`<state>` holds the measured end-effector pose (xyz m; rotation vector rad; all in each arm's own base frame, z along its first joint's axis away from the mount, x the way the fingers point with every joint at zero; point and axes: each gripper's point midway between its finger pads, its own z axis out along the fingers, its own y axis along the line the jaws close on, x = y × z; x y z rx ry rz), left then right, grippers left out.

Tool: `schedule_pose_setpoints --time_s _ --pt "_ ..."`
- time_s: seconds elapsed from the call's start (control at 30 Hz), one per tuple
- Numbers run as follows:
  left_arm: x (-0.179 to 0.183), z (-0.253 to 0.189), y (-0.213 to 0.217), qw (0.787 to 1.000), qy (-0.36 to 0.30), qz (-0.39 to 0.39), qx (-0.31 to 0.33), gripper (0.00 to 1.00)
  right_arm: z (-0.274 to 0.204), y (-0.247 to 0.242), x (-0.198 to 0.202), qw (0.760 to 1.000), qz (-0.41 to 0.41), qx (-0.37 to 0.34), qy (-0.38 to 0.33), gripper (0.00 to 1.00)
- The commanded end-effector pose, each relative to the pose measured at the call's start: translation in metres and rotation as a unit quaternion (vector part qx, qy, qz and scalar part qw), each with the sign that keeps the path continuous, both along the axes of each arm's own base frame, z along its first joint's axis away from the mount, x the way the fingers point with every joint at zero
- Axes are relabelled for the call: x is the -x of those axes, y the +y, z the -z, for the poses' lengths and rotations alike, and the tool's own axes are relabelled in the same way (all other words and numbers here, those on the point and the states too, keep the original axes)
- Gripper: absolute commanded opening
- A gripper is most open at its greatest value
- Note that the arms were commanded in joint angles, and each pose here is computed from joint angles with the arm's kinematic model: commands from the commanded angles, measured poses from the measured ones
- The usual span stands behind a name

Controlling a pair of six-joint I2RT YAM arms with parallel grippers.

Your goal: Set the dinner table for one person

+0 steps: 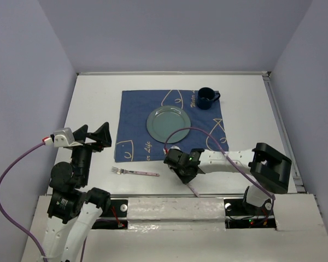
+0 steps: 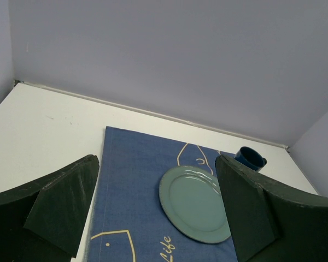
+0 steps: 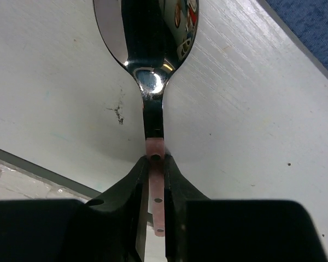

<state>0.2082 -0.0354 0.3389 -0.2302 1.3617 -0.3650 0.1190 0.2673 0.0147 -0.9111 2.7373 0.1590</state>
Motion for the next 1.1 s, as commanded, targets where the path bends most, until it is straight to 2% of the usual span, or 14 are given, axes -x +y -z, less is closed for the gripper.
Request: schedule_pose_setpoints --time_s 0.0,0.17,0.27,0.37,0.4,0.43,0.53,0.67,0.8,1.07 --pt "0.003 -0.009 0.0 1.0 -0.022 0.002 0.004 0.99 0.015 -0.004 0.012 0.999 -0.018 0.027 0.002 0.0" --pt "0.003 -0.01 -0.001 1.0 -0.022 0.005 0.004 0.99 -0.046 0.02 -0.006 0.996 -0.01 -0.063 -0.059 0.0" --pt "0.003 -0.01 -0.001 1.0 -0.022 0.006 0.006 0.99 -0.074 0.025 -0.034 0.989 0.015 -0.09 -0.113 0.0" --pt "0.003 -0.01 0.0 1.0 -0.023 0.004 0.006 0.99 -0.096 0.021 -0.08 0.978 0.061 -0.117 -0.159 0.0" --pt "0.003 -0.01 0.0 1.0 -0.022 0.004 0.007 0.99 -0.102 0.013 -0.106 0.972 0.095 -0.128 -0.173 0.0" --pt "0.003 -0.01 0.0 1.0 -0.022 0.004 0.007 0.99 -0.103 0.013 -0.106 0.972 0.089 -0.128 -0.173 0.0" --pt "0.003 -0.009 -0.001 1.0 -0.021 0.006 0.005 0.99 -0.117 -0.015 -0.173 0.953 0.164 -0.148 -0.206 0.0" --pt "0.004 -0.01 0.0 1.0 -0.024 0.005 0.006 0.99 -0.121 -0.031 -0.222 0.937 0.217 -0.175 -0.212 0.0" --pt "0.005 -0.01 0.001 1.0 -0.023 0.003 0.007 0.99 -0.111 -0.045 -0.256 0.929 0.252 -0.165 -0.213 0.0" --pt "0.003 -0.007 -0.002 1.0 -0.018 0.007 0.005 0.99 -0.089 -0.067 -0.292 0.923 0.288 -0.17 -0.189 0.0"
